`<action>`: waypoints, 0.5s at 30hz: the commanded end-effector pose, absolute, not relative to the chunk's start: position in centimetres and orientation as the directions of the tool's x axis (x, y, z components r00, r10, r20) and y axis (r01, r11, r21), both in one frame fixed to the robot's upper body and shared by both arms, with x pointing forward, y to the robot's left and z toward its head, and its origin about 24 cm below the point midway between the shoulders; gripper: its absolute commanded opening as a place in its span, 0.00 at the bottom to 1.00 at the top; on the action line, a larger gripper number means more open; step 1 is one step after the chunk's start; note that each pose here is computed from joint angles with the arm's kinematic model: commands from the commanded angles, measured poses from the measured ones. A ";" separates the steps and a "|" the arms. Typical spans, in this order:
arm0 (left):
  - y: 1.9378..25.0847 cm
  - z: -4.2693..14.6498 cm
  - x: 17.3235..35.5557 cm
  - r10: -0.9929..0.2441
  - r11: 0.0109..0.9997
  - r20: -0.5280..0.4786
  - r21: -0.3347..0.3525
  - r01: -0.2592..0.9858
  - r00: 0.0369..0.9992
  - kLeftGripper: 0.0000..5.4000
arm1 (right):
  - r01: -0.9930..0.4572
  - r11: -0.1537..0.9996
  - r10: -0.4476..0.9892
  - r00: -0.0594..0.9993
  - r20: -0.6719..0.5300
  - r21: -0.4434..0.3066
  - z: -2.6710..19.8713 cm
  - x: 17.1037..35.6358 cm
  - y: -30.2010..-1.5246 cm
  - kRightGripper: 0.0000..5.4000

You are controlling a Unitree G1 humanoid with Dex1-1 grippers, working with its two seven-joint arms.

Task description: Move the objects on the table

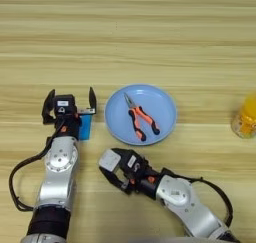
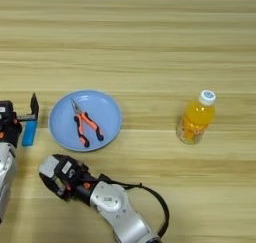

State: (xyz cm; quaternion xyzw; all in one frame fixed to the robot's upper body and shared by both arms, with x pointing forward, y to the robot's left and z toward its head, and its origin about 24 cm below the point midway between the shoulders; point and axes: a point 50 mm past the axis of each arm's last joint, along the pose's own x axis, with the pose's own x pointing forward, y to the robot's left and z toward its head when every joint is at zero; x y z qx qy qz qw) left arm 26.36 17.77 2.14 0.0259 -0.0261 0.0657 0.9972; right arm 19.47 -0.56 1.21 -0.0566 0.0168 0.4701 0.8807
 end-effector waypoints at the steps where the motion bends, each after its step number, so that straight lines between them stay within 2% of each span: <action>1: 17.9 2.1 26.3 0.132 0.989 0.048 0.068 -0.135 0.990 1.00 | -0.784 0.613 0.787 0.617 -0.016 -0.099 3.5 20.4 -1.8 0.46; 8: 17.9 2.1 26.3 0.132 0.989 0.048 0.068 -0.135 0.990 1.00 | -0.692 0.711 0.702 0.709 0.063 -0.125 6.6 21.6 -4.9 0.46; 15: 18.0 2.1 26.3 0.131 0.988 0.047 0.070 -0.135 0.990 1.00 | -0.590 0.795 0.603 0.793 0.088 -0.137 7.7 22.5 -7.8 0.46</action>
